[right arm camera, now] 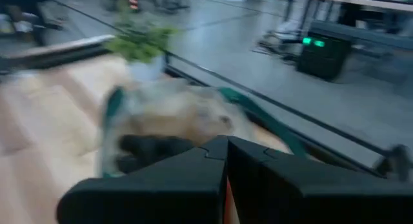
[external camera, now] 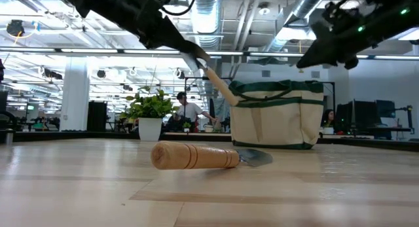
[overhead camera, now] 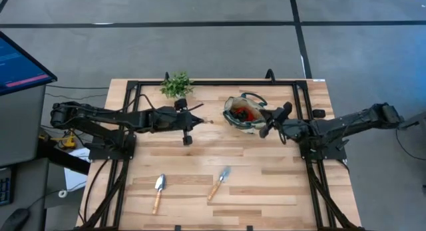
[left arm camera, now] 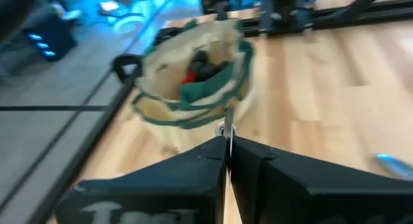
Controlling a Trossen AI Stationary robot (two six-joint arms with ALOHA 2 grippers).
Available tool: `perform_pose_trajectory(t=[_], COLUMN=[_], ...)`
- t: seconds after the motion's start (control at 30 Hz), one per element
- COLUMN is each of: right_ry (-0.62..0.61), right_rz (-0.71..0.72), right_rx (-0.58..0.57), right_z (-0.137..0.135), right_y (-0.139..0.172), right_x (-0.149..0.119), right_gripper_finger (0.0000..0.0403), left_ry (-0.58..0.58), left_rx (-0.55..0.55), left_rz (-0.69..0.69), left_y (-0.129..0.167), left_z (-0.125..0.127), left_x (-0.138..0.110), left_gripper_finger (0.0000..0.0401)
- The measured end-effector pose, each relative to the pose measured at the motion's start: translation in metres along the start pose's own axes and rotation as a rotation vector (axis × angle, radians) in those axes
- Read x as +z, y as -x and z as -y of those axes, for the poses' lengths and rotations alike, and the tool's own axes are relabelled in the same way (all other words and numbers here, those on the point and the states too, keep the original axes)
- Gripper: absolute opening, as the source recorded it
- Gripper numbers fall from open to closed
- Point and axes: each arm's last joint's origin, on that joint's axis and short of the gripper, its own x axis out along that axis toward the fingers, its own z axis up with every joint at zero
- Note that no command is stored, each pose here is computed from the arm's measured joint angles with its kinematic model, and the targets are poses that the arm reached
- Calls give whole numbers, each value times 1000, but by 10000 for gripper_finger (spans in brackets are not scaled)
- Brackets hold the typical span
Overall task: Pick & Place Garden tools in Gardening bag
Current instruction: Put the trowel into the gardening bag
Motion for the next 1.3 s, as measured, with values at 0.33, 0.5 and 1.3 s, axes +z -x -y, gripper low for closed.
perform_pose_trajectory(t=[0.33,0.5,1.3], right_ry=[-12,-91,-364], right_rz=[-74,-12,-317], right_rx=[-185,-244,128], right_z=[26,42,76], right_y=[-30,-42,-127], right_x=[-4,7,-47], right_gripper_finger=[0,0,0], left_ry=[34,59,103], left_rx=[-42,-48,-66], left_rz=[-18,-31,-39], left_y=[0,-1,-39], left_z=[2,3,16], left_x=[-7,-12,-31], left_gripper_finger=[2,2,2])
